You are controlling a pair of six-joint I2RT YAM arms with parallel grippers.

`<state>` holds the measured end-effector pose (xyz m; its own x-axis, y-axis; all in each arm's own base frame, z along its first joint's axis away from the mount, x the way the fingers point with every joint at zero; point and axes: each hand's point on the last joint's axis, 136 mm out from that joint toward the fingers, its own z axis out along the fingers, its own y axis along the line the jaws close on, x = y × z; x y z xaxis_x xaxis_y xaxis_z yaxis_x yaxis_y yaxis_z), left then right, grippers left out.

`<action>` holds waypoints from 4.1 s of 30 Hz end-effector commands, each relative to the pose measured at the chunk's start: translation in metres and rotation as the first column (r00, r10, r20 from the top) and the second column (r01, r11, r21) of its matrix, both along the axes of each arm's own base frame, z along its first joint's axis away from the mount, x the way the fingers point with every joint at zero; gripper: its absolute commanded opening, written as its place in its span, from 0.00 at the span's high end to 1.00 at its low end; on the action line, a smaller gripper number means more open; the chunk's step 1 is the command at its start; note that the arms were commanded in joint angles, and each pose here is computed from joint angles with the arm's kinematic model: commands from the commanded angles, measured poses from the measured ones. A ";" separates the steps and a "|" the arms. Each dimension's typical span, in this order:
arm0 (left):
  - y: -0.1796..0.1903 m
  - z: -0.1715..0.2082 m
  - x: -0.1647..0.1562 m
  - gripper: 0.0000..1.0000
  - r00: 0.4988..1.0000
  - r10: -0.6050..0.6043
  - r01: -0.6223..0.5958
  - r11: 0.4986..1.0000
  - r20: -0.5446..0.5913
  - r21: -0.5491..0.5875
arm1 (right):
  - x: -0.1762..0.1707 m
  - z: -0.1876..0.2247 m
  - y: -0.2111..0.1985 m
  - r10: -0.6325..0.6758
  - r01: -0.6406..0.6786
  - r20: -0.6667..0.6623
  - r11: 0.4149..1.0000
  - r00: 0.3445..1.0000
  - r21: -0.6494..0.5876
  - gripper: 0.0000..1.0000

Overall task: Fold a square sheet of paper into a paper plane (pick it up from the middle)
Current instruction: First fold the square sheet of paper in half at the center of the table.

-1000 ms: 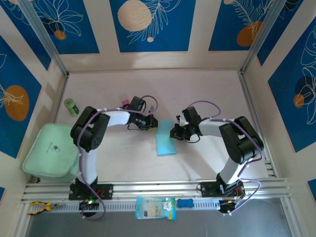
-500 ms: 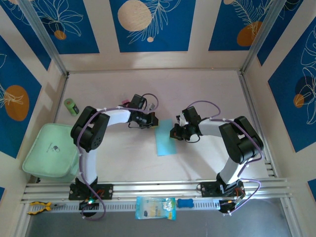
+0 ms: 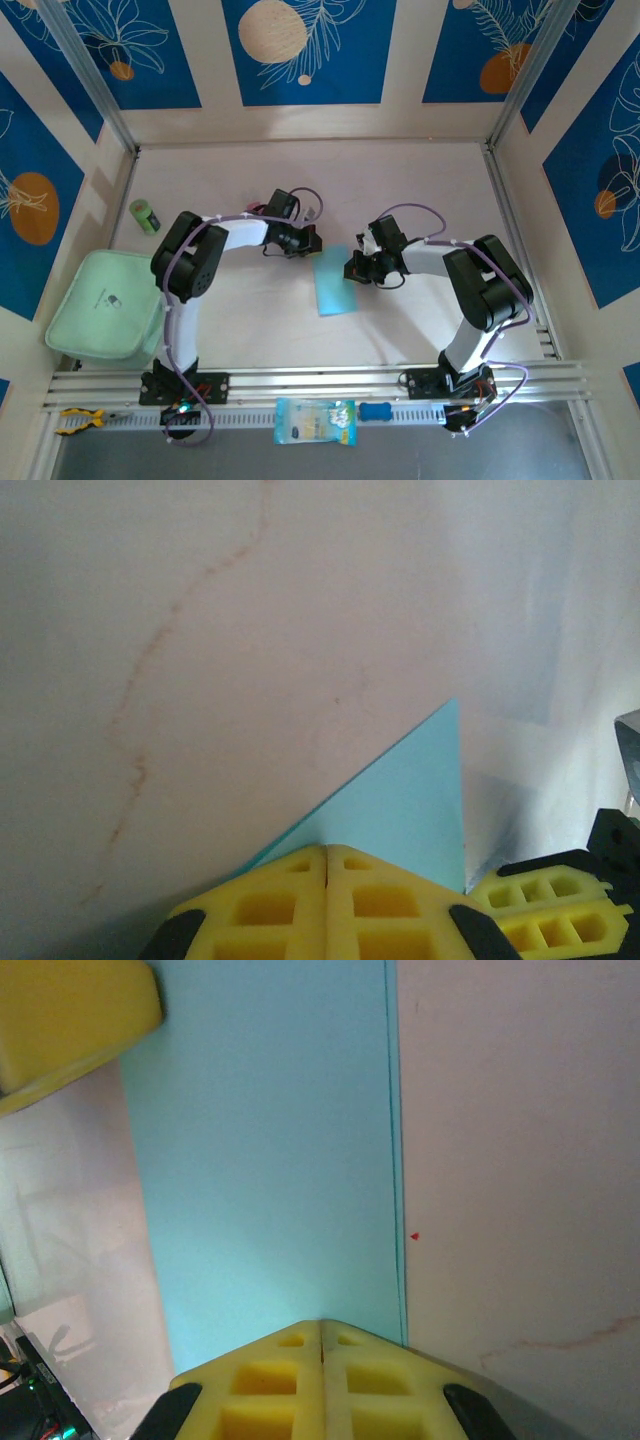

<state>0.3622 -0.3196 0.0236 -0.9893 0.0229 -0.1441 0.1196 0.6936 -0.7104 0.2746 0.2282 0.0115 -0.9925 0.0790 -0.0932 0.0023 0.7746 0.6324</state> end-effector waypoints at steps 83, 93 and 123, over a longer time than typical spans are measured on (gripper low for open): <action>0.026 -0.026 -0.010 0.97 0.995 0.085 -0.080 0.992 -0.045 0.095 | -0.052 -0.047 -0.044 -0.044 0.007 -0.184 0.980 0.982 -0.196 1.00; 0.041 -0.013 0.015 0.97 0.971 0.240 -0.237 0.967 -0.020 0.092 | -0.051 -0.046 -0.043 -0.044 0.008 -0.181 0.981 0.982 -0.194 1.00; -0.018 0.018 -0.086 0.93 0.994 -0.083 0.075 0.991 -0.070 -0.110 | -0.051 -0.048 -0.044 -0.049 0.012 -0.186 0.980 0.981 -0.199 1.00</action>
<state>0.2839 -0.3313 0.0485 -0.9927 0.0605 -0.1045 0.1191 0.6349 -0.7634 0.2724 0.2243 0.0117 -0.9909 0.0869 -0.1026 0.0018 0.7714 0.6363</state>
